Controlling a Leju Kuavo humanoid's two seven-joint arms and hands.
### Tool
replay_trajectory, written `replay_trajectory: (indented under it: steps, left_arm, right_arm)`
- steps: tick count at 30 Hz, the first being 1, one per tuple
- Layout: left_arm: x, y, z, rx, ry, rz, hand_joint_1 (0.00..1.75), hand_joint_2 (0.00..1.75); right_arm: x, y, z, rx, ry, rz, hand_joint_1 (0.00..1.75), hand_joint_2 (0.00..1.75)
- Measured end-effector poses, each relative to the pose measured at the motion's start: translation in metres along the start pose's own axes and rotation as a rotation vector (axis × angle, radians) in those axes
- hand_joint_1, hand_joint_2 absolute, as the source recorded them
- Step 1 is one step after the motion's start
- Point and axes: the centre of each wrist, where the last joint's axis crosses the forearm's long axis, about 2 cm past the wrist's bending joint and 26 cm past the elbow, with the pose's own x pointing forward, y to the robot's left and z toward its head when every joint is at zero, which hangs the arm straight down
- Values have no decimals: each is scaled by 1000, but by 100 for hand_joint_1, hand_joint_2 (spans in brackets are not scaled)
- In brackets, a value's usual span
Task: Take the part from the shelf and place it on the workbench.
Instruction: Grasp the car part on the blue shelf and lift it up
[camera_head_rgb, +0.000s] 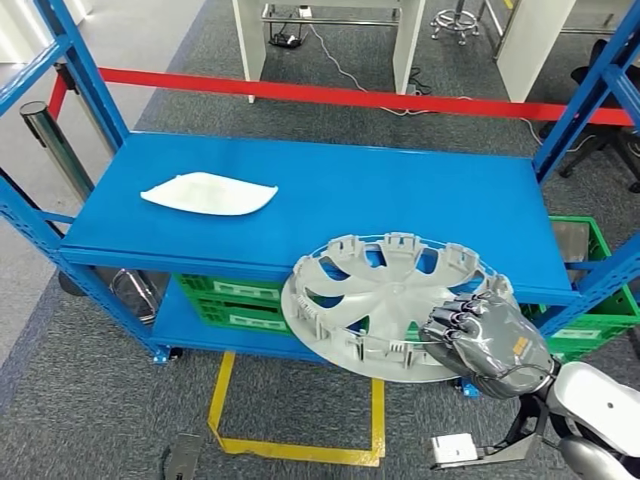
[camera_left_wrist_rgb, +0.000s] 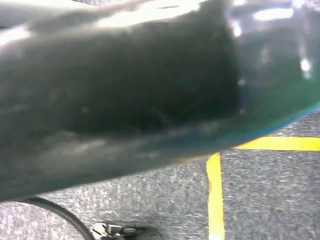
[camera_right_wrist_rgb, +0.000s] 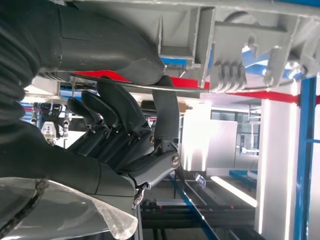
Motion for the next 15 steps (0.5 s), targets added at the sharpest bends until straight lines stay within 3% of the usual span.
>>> replay_trajectory:
  steps: [15]
  left_arm:
    - [-1,0,1,-2,1,-5,0,0]
  right_arm:
    - [-1,-2,-1,-4,-1,6,175,175]
